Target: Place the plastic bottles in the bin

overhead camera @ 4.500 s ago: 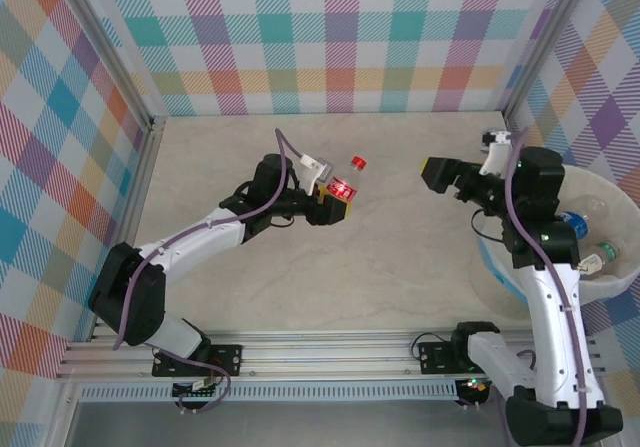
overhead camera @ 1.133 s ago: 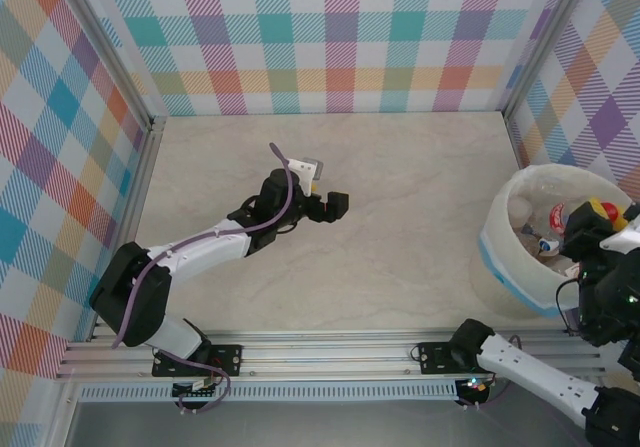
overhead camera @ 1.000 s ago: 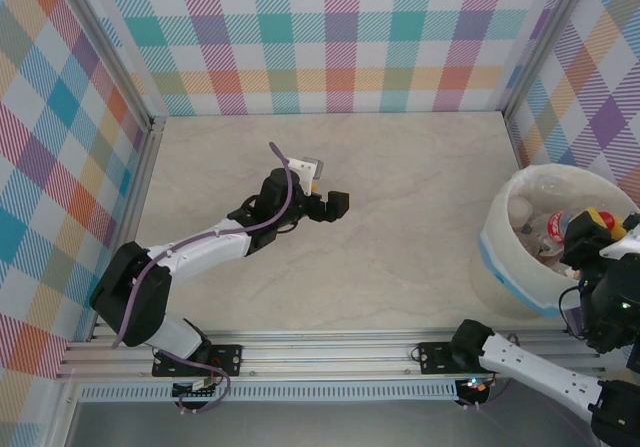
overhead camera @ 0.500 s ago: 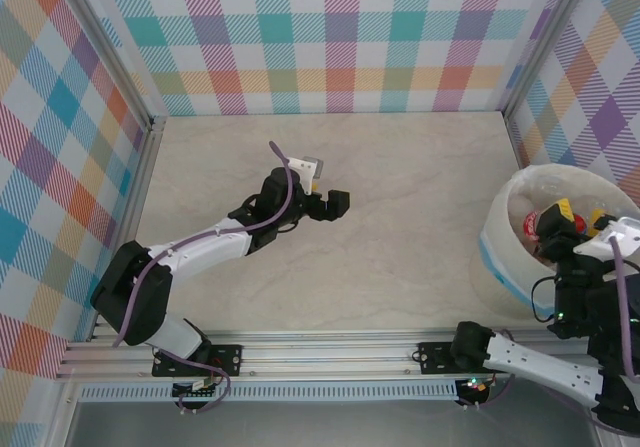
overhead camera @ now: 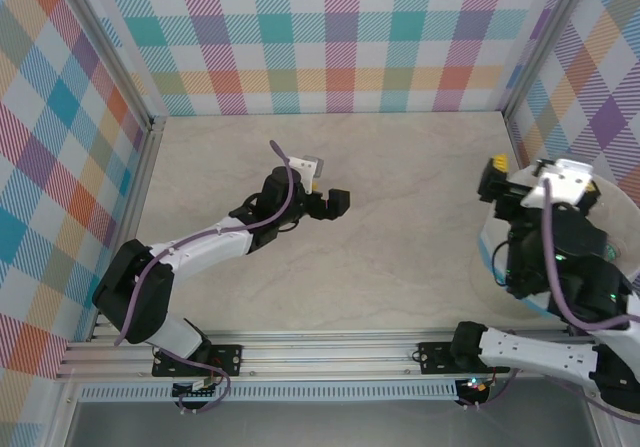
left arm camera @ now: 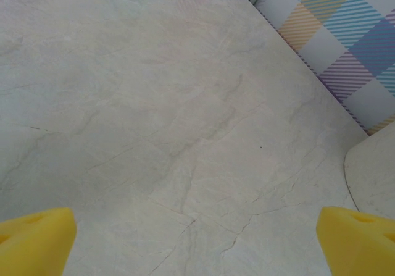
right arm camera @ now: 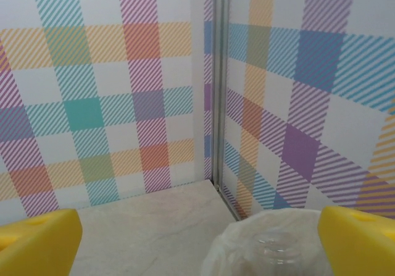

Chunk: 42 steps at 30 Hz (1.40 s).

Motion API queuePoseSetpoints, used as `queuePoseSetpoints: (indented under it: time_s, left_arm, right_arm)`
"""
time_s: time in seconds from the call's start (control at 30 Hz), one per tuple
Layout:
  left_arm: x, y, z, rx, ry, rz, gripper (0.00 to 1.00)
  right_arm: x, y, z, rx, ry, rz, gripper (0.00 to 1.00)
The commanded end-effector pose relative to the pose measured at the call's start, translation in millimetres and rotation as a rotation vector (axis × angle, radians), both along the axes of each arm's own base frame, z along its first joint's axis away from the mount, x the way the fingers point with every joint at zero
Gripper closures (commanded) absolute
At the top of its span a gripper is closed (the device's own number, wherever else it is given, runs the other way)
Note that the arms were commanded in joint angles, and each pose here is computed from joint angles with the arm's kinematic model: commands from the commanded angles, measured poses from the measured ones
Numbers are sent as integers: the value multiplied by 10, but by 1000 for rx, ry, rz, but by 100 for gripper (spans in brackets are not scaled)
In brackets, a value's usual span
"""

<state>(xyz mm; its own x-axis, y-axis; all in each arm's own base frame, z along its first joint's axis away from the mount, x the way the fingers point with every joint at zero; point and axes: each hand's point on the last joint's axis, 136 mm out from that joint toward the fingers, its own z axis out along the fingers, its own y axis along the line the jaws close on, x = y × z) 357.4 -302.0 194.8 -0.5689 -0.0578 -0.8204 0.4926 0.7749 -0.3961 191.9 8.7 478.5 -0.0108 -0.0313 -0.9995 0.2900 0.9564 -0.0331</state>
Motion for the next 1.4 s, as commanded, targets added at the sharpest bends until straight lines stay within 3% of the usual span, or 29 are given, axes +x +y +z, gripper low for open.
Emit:
queuePoseSetpoints:
  time_s: [0.0, 0.17, 0.37, 0.6, 0.7, 0.8, 0.9, 1.07, 1.2, 1.37]
  left_arm:
    - [94, 156, 132, -18, -5, 78, 0]
    - [161, 447, 191, -15, -14, 199, 0]
    - [178, 1135, 167, 51, -16, 418, 0]
    - [95, 2432, 153, 243, -103, 803, 0]
    - [2, 3016, 62, 387, -115, 997, 0]
    - [-46, 3381, -135, 468, -76, 1077, 0]
    - [-14, 3513, -406, 480, -19, 1043, 0]
    - [145, 3462, -866, 397, 54, 916, 0]
    - [435, 3172, -1013, 318, -20, 748, 0]
    - [553, 2968, -1131, 333, -19, 614, 0]
  right_arm:
    - [229, 652, 27, 22, 3, 178, 0]
    - [840, 1786, -290, 65, 102, 455, 0]
    - [1593, 2260, -887, 176, 231, 578, 0]
    - [2177, 1742, -1872, 186, 391, 467, 0]
    - [2273, 1401, -2461, 163, 504, 449, 0]
    - [2247, 1097, -2959, 171, 603, 450, 0]
    - [2158, 896, -3284, 167, 627, 483, 0]
    - [2021, 577, -3677, 194, 706, 427, 0]
    - [1981, 508, -3841, 183, 731, 439, 0]
    - [2016, 505, -3840, 154, 624, 488, 0]
